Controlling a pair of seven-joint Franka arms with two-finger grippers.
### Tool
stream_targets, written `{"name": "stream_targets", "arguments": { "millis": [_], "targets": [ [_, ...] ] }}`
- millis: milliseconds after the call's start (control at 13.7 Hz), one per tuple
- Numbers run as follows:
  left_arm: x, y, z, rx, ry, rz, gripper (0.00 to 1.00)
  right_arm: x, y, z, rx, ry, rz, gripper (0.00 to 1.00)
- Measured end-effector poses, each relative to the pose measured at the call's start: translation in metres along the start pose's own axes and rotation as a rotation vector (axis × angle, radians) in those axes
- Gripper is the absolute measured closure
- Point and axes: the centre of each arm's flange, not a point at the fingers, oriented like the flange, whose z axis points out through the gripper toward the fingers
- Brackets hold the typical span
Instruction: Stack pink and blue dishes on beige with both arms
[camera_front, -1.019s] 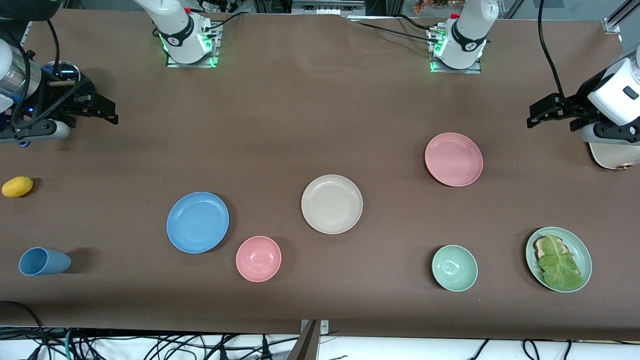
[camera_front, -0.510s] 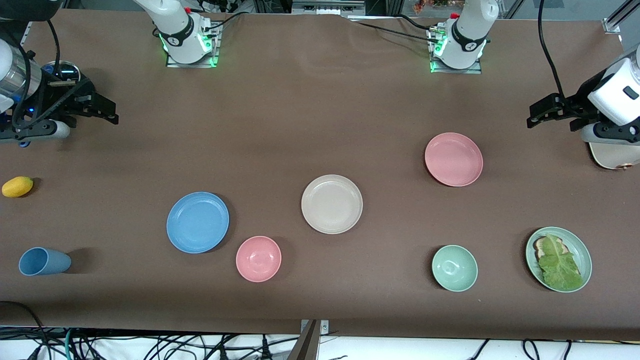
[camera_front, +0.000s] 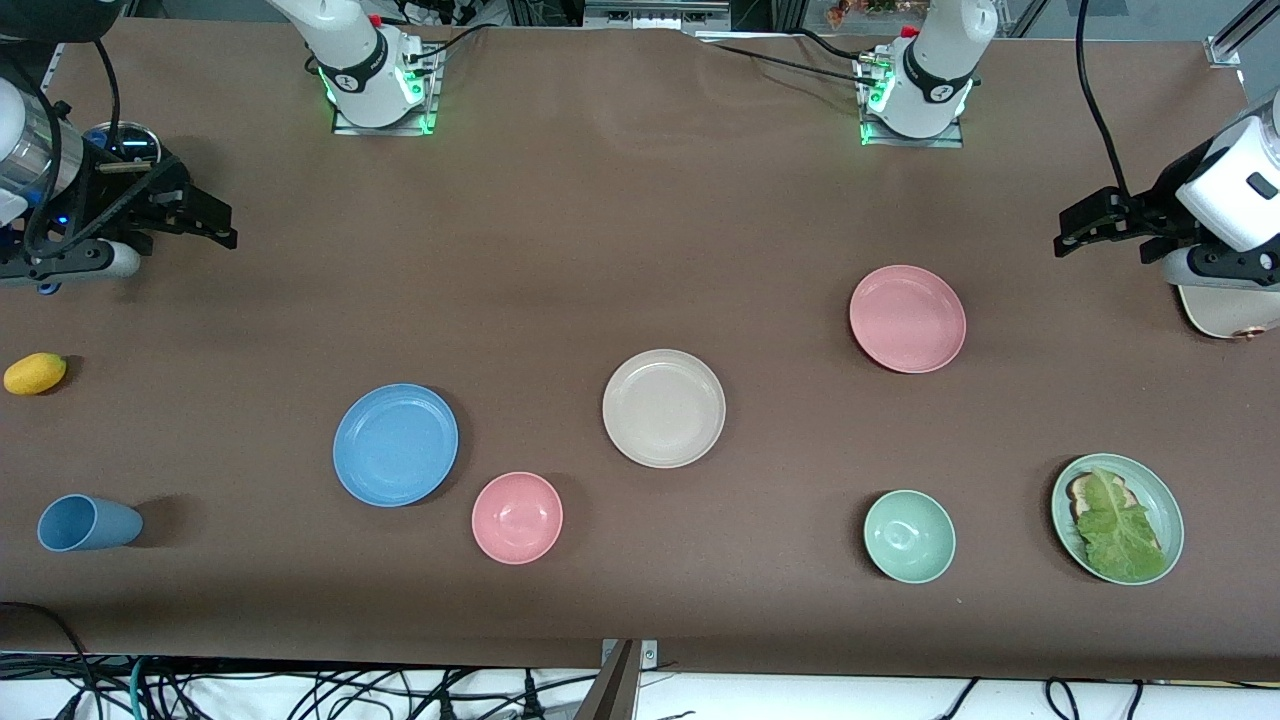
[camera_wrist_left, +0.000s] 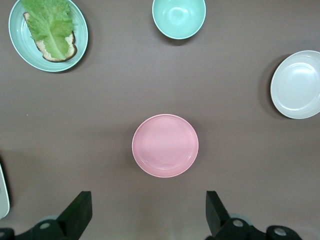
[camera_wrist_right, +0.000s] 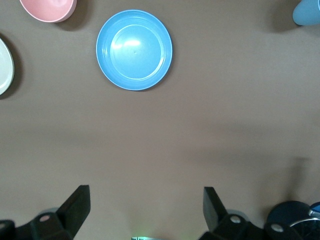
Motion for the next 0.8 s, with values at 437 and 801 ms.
{"name": "stream_targets", "arguments": {
  "millis": [437,801],
  "targets": [
    [0.001,-0.001,0.001,0.000,-0.001,-0.001,0.00,0.000,0.000,0.000,0.000,0.001,0.000,0.00],
    [0.017,-0.006,0.030,0.002,-0.055,-0.009,0.00,0.000,0.000,0.000,0.000,0.001,0.000,0.00]
  ]
}}
